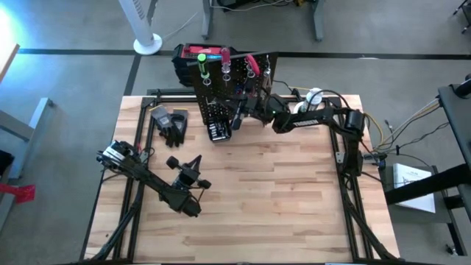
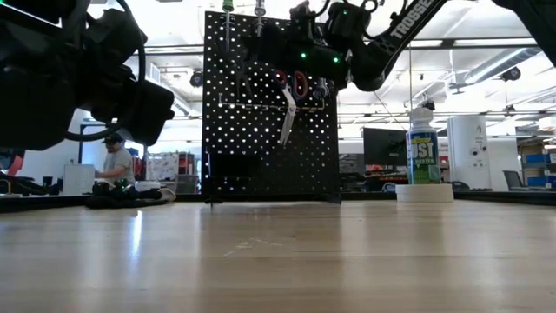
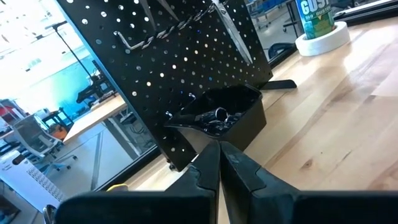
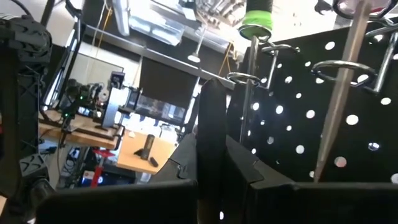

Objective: Hang tools onto peg board
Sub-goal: Hang the black pliers on the pegboard, then return to Home Position

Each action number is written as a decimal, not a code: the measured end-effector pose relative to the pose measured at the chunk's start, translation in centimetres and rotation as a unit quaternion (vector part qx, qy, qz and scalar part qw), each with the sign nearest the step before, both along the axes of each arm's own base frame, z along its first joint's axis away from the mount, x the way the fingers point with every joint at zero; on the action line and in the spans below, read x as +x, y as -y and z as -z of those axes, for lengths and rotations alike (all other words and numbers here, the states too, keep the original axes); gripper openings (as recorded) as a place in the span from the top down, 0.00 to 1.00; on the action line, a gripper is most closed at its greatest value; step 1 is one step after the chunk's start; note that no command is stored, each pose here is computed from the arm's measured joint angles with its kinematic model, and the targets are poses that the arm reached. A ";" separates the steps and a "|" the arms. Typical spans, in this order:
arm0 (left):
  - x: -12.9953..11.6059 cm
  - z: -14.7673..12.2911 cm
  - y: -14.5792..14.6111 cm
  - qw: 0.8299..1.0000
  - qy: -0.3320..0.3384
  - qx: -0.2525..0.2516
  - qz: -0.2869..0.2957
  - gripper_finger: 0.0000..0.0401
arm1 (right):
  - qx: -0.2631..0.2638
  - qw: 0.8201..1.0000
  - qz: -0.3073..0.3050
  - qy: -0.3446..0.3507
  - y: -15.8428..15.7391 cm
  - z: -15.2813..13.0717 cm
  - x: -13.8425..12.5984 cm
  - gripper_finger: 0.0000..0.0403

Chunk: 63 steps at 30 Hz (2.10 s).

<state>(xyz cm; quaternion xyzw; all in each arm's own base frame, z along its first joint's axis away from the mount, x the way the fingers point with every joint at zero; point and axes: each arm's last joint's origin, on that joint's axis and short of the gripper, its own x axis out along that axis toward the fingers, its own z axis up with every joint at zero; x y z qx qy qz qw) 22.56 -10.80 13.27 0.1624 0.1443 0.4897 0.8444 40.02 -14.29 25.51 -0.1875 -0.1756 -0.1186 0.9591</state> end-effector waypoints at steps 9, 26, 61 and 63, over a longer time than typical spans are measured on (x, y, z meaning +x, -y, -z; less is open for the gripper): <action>0.0 0.0 0.0 1.000 -0.005 0.002 0.000 1.00 | 0.028 0.999 0.016 0.001 0.6 0.3 -0.1 0.95; 0.1 0.1 0.0 1.000 -0.007 -0.002 -0.002 1.00 | 0.073 0.995 0.064 -0.001 -0.1 0.7 0.4 0.95; 0.3 0.3 0.2 1.000 -0.002 -0.009 -0.002 1.00 | 0.176 0.943 0.241 -0.144 -1.0 2.5 0.1 0.69; 0.3 0.3 0.2 1.000 -0.001 -0.010 -0.002 1.00 | 0.190 0.941 0.239 -0.147 -1.1 2.6 0.0 0.71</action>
